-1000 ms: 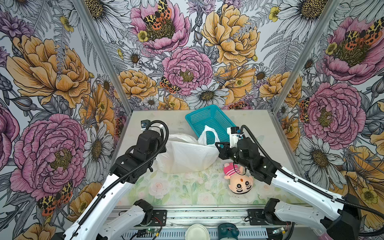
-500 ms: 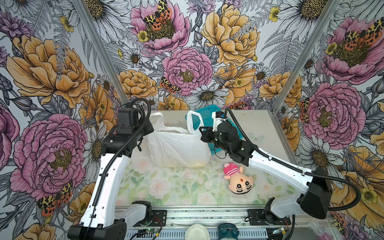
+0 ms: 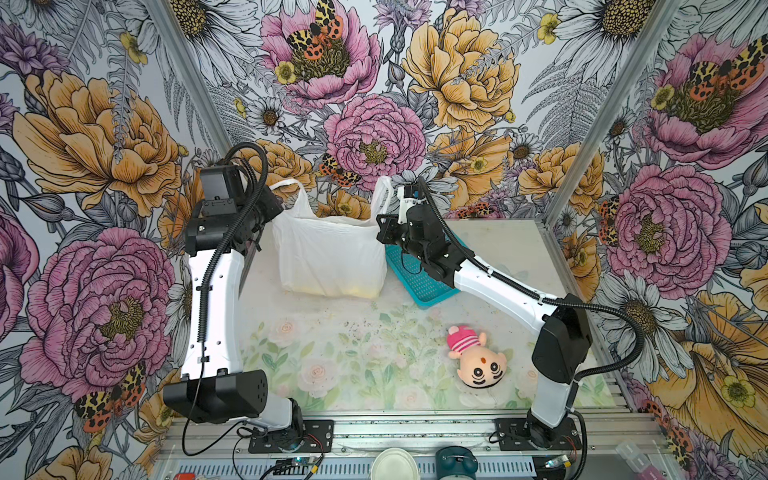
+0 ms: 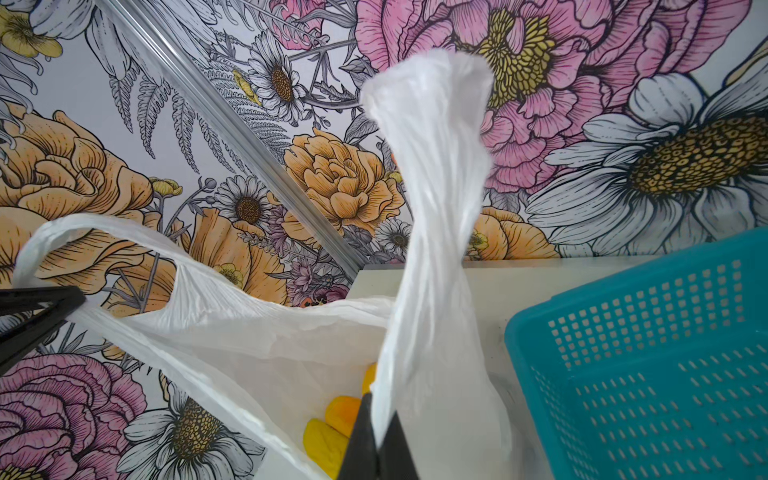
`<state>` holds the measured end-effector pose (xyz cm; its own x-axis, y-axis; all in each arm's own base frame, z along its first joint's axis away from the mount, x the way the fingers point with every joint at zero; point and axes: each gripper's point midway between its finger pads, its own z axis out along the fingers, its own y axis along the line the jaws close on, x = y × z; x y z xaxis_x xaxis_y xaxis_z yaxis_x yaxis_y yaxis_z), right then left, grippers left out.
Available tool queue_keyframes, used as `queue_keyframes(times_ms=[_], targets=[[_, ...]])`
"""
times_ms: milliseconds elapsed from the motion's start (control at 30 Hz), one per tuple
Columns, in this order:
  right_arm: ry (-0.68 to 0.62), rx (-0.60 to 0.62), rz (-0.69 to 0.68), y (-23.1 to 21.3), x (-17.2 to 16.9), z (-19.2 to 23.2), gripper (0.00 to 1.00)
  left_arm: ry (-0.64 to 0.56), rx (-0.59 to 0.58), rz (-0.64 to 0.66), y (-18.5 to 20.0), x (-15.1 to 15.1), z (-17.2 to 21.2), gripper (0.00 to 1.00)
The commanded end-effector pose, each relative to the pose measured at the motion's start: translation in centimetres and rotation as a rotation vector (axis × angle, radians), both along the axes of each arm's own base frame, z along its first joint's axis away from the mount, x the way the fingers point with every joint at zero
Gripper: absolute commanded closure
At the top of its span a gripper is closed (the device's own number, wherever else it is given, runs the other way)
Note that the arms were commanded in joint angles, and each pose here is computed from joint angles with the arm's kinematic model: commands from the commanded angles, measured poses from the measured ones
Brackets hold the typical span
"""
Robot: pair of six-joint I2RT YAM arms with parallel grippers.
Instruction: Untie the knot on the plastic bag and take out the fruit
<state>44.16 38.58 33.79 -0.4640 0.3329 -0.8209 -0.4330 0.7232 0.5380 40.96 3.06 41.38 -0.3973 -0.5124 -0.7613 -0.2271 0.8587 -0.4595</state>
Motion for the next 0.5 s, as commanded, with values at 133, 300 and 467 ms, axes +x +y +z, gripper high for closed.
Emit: queue_keyframes(times_ms=[133, 300, 467], targets=[[-0.019, 0.035, 0.057, 0.4, -2.0, -2.7, 1.0, 0.071, -0.023, -0.021, -2.4, -3.3, -7.0, 1.0], [0.014, 0.034, 0.07, -0.4, -5.0, -5.7, 0.98, 0.113, 0.006, -0.015, -3.3, -7.7, -10.8, 1.0], [0.001, 0.014, 0.091, -1.6, -7.9, -5.5, 0.48, 0.119, -0.031, -0.019, -4.4, -12.1, -13.9, 1.0]])
